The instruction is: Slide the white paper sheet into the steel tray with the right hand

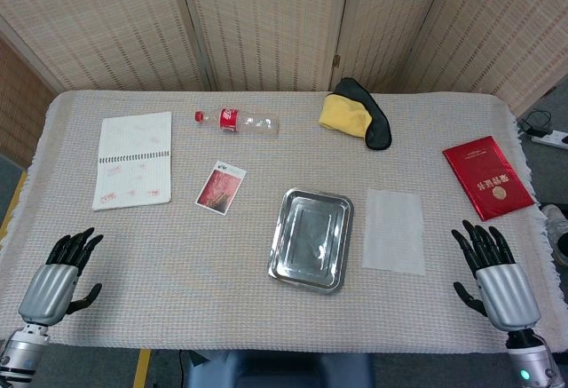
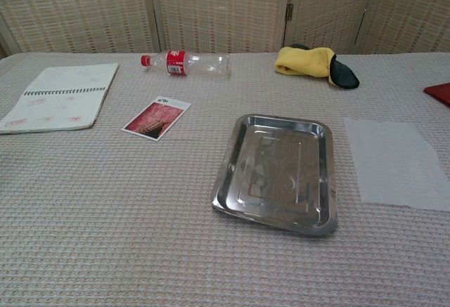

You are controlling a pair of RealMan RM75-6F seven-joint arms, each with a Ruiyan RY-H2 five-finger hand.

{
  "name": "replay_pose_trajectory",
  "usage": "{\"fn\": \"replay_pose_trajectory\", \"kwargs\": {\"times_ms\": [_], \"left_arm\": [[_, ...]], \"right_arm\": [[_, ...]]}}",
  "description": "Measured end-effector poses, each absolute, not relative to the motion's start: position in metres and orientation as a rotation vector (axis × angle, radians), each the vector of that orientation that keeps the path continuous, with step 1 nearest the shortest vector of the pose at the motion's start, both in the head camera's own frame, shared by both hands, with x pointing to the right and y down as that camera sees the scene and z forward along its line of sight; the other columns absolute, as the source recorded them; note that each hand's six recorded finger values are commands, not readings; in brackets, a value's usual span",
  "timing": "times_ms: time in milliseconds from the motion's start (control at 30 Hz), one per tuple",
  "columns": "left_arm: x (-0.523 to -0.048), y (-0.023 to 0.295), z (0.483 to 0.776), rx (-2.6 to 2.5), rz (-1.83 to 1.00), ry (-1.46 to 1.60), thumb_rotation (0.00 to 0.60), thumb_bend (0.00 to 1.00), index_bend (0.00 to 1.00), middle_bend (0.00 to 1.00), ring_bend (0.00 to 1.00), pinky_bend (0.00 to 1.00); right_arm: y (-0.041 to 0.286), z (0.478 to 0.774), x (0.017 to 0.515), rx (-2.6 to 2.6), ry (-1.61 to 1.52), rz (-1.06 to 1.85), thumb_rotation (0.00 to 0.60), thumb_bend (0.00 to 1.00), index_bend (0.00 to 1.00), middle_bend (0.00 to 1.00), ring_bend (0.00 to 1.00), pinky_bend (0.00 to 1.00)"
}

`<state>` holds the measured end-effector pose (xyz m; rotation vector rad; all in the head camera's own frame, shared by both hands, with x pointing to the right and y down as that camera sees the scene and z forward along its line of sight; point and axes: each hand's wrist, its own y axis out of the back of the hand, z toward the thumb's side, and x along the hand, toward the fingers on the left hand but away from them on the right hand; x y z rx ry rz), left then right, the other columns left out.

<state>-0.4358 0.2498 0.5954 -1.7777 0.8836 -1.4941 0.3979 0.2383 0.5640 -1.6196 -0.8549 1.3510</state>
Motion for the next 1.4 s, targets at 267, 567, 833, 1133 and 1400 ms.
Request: {"fn": "replay_pose_trajectory", "kwargs": {"times_ms": [267,567,833,1133,1400], "left_arm": [[-0.432,0.247,0.599,-1.803,-1.475,0.884,0.6,0.41,0.0,0.0,0.0,0.0],[-0.433,0.244,0.598,-1.82,-1.44,0.906,0.6,0.41,0.0,0.0,0.0,0.0],[-0.436,0.24,0.598,-1.794,-1.43,0.921,0.6,0.41,0.0,0.0,0.0,0.0],[-0.441,0.242,0.606,-1.769,-1.489,0.907,0.6,0.41,0.0,0.0,0.0,0.0],[-0.44,0.244,0.613,-1.767,-1.527,0.883,0.6,0.41,0.0,0.0,0.0,0.0]], "right_arm": [[0.239,0.567,0.4,-1.604,-0.844,1.361,0.6,0.33,0.07,0.0,0.0,0.0],[0.238,0.574,0.391,-1.612,-0.825,1.304,0.6,0.32,0.21,0.0,0.0,0.0],[0.221,0.603,0.399,-1.619,-0.681,1.268,0.6,0.32,0.32,0.0,0.0,0.0],[0.208,0.648,0.428,-1.607,-0.532,1.338,0.6,0.32,0.33,0.0,0.0,0.0],[0.218,0.677,0.44,-1.678,-0.516,1.361,0.6,0.32,0.33,0.0,0.0,0.0]]}}
